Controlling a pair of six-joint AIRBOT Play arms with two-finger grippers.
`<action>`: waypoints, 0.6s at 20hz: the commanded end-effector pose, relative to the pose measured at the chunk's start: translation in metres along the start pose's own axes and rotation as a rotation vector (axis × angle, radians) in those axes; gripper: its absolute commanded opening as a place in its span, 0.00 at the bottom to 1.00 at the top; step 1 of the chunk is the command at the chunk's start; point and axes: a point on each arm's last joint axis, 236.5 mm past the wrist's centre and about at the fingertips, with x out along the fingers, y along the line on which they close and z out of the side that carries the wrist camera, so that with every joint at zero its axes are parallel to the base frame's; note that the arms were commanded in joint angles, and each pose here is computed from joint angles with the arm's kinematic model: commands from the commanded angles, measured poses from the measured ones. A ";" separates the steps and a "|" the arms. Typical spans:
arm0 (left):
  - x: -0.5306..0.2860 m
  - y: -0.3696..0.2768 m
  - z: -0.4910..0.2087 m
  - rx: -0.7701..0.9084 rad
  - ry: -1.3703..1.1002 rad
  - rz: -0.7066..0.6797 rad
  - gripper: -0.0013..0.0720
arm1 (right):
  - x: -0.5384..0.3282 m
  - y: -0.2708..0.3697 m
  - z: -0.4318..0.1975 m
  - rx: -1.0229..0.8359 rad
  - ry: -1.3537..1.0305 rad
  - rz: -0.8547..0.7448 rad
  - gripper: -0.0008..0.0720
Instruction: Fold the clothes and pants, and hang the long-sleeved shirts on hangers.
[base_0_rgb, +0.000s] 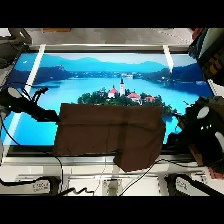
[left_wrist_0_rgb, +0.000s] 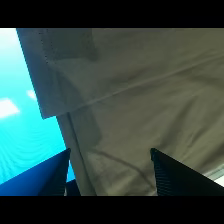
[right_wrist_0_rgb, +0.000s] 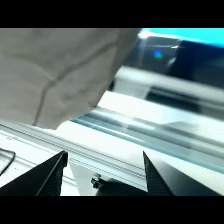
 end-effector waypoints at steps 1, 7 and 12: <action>0.000 -0.002 0.000 -0.004 0.001 -0.007 0.76 | 0.047 0.016 -0.008 0.033 -0.056 0.103 0.72; 0.000 -0.003 -0.004 -0.005 0.018 -0.014 0.76 | 0.054 0.014 0.048 0.080 -0.320 0.121 0.62; -0.014 -0.003 -0.021 -0.114 0.030 -0.047 0.76 | 0.053 0.016 0.051 0.022 -0.336 0.123 0.49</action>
